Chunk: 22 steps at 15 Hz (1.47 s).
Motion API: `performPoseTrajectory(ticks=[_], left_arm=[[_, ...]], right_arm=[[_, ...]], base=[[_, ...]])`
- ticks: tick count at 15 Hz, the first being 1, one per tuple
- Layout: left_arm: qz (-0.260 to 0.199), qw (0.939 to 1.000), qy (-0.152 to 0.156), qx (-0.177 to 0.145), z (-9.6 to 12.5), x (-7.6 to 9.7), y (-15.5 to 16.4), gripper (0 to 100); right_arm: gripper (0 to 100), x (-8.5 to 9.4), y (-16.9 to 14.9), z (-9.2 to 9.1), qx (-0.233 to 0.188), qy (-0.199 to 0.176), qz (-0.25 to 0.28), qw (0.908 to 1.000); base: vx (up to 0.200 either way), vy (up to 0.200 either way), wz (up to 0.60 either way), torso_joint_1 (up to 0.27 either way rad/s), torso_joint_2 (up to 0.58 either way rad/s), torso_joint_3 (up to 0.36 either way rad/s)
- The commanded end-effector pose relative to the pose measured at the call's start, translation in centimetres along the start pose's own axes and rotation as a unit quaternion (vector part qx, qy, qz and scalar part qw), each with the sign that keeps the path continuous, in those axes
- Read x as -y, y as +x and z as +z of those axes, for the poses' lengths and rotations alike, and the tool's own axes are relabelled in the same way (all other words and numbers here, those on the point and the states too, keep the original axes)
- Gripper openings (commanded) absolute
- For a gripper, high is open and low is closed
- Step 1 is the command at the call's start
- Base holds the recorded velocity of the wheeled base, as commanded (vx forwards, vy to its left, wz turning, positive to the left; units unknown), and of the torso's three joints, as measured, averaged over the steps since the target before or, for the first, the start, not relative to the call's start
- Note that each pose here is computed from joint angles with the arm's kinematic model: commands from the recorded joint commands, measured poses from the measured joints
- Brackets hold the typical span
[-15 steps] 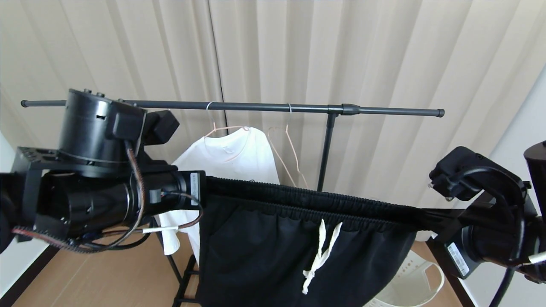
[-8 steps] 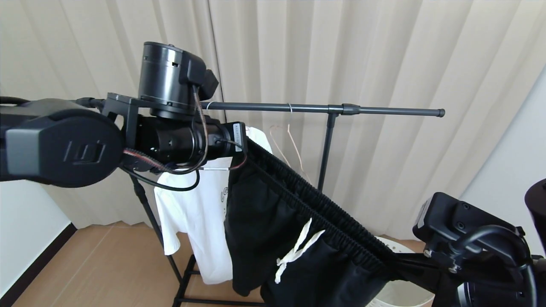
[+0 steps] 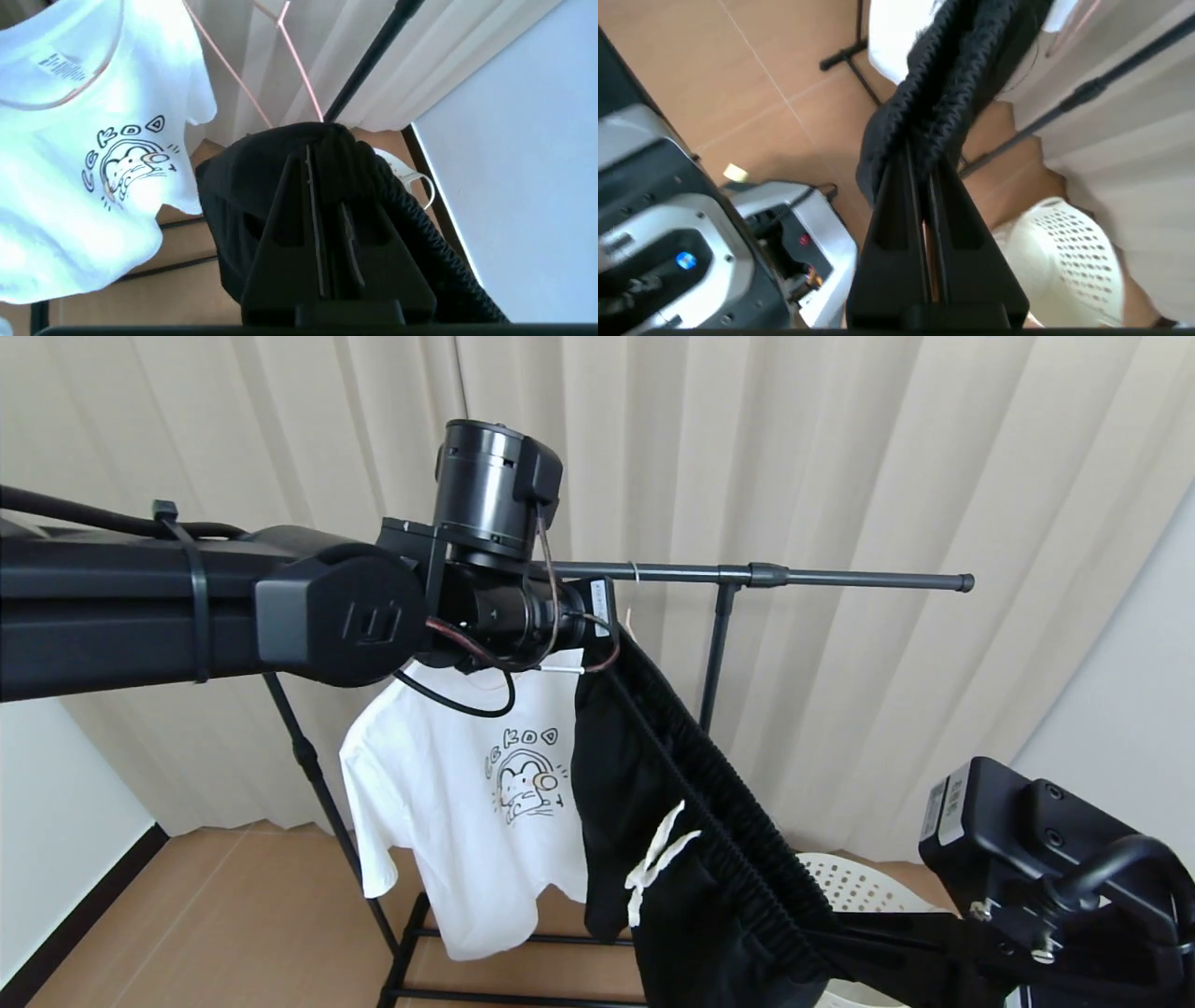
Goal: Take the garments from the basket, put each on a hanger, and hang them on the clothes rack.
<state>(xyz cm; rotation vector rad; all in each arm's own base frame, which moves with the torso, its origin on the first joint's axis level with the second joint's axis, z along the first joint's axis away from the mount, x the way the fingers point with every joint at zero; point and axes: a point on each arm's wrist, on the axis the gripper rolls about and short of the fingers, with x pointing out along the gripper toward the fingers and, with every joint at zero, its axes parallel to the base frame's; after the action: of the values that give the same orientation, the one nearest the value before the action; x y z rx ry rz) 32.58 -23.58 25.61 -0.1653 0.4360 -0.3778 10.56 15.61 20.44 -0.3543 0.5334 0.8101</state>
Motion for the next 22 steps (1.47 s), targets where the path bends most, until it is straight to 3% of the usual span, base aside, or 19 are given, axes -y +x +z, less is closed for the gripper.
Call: performPoseTrajectory(ticks=[1,4,7,10,12,13,14,17,18,19,21,22], left_arm=[[-0.009,0.9999,0.005,-0.01,-0.5,1.4,1.9,0],[-0.015,0.9995,0.011,-0.024,-0.8,2.5,2.4,0],[-0.007,0.9991,0.015,-0.038,-0.9,2.3,2.0,0],[0.019,0.9979,0.013,-0.06,0.5,0.2,-2.1,0],[0.047,0.9957,0.014,-0.079,0.6,-2.6,-6.2,0],[0.049,0.9954,0.018,-0.08,0.5,-3.1,-7.3,0],[0.054,0.9939,0.041,-0.087,-0.4,-4.2,-10.2,0],[0.056,0.9841,0.1,-0.136,-4.2,-5.5,-13.4,0],[0.039,0.9788,0.118,-0.163,-6.3,-4.9,-14.2,0],[0.034,0.9764,0.124,-0.174,-7.1,-4.8,-14.3,0],[0.004,0.9654,0.143,-0.218,-10.2,-3.3,-14.6,0],[-0.009,0.9639,0.142,-0.225,-10.8,-2.4,-14.8,0]], right_arm=[[0,-0.7,0.4,-0.4,-0.009,-0.009,0.012,0.9998],[0,-0.9,0.4,-0.5,-0.001,-0.012,0.016,0.9998],[0,-0.8,0.3,-0.6,-0.001,-0.011,0.012,0.9999],[0,-0.5,-0.3,-0.9,0.001,-0.035,-0.005,0.9994],[0,1.3,0.0,-1.0,-0.01,-0.031,-0.088,0.9956],[0,1.8,0.1,-0.9,-0.013,-0.026,-0.111,0.9934],[0,2.4,0.8,-0.7,-0.023,-0.019,-0.169,0.9851],[0,3.2,2.3,1.4,-0.022,-0.005,-0.213,0.9767],[0,4.5,3.6,3.4,-0.005,0.014,-0.233,0.9723],[0,4.9,4.1,4.0,0.002,0.019,-0.237,0.9712],[0,6.6,7.4,5.9,0.022,0.043,-0.26,0.9643],[0,6.8,8.4,6.4,0.036,0.052,-0.264,0.9625]], base=[[0.0,0.0,0.0,0.0,0.0,0.0],[0.0,0.0,0.0,0.0,0.0,0.0],[0.0,0.0,0.0,0.0,0.0,0.0],[0.0,0.0,0.0,0.0,0.0,0.0],[0.0,0.0,0.0,0.0,0.0,0.0],[0.0,0.0,0.0,0.0,0.0,0.0],[0.0,0.0,0.0,0.0,0.0,0.0],[0.0,0.0,0.0,0.0,0.0,0.0],[0.0,0.0,0.0,0.0,0.0,0.0],[0.0,0.0,0.0,0.0,0.0,0.0],[0.0,0.0,0.0,0.0,0.0,0.0],[0.0,0.0,0.0,0.0,0.0,0.0]])
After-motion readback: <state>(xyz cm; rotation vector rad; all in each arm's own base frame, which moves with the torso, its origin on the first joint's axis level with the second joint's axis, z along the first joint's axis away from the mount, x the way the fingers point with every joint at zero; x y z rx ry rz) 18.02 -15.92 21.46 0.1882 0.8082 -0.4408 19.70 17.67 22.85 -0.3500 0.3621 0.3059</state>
